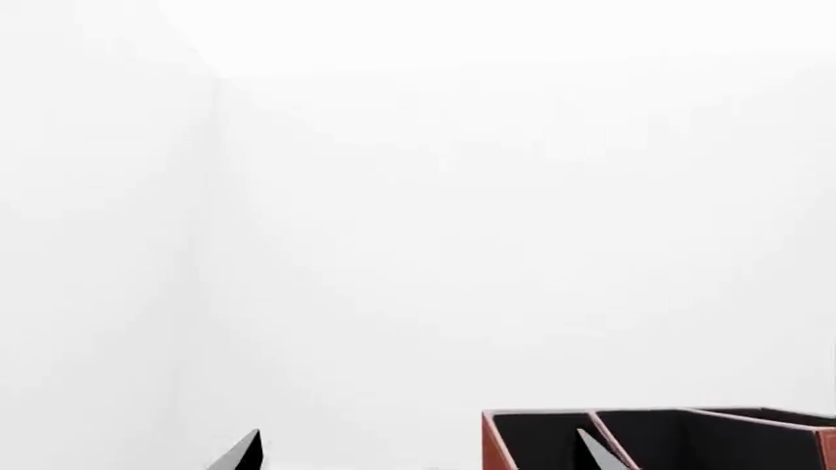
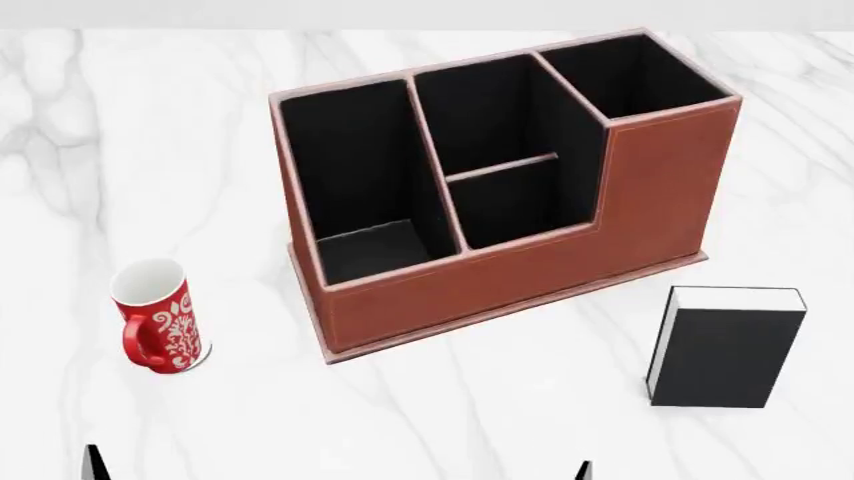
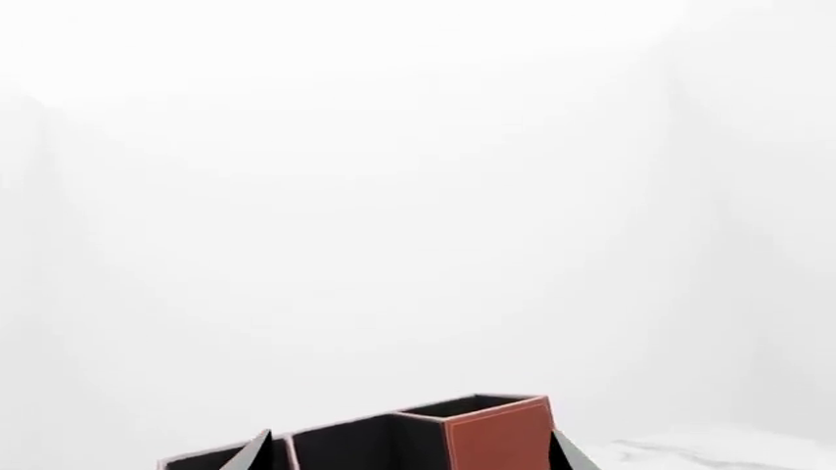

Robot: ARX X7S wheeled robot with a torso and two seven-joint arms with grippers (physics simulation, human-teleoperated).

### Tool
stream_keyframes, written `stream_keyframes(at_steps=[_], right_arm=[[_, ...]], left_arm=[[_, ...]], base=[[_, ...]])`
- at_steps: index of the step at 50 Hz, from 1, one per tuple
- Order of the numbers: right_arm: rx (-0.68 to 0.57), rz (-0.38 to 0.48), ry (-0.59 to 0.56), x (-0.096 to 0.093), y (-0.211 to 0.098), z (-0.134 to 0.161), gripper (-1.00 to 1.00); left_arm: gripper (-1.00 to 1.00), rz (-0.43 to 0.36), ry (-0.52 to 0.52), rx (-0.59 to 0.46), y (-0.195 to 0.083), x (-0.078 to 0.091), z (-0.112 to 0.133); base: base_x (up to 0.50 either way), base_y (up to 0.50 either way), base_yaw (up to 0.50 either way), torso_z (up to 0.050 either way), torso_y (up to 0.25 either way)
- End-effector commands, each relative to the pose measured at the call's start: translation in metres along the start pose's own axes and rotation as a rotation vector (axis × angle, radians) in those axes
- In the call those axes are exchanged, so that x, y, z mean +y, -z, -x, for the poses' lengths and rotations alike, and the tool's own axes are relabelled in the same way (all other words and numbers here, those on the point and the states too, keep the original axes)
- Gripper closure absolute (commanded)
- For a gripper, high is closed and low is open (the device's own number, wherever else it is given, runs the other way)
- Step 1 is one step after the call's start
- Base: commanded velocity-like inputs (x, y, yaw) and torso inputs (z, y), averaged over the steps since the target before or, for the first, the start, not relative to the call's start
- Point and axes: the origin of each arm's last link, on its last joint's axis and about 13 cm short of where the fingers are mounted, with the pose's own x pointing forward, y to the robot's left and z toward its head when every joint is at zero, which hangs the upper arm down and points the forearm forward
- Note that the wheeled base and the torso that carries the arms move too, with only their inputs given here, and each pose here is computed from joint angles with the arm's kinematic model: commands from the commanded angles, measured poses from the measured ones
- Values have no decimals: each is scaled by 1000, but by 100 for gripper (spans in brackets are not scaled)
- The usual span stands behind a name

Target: Pick up the book and place it in the back compartment of the caddy.

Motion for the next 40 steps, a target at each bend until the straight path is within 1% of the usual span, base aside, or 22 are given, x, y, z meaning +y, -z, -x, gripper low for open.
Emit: stream_keyframes(at_steps=[1, 7, 18, 40], right_arm=[[-56, -1, 0, 0, -2, 3, -100], [-68, 9, -1, 0, -2, 3, -100], [-62, -1, 16, -1, -2, 3, -100], [-62, -4, 21, -1, -1, 2, -100]], left_arm=[[-100, 10, -5, -74, -2, 1, 3], [-100, 13, -3, -81, -3, 1, 4], [-100, 26, -20, -110, -5, 2, 5], [-100, 35, -37, -102, -6, 3, 3]], base=[[0, 0, 0, 0, 0], [0, 0, 0, 0, 0], [0, -27, 0, 0, 0], [0, -155, 0, 0, 0]])
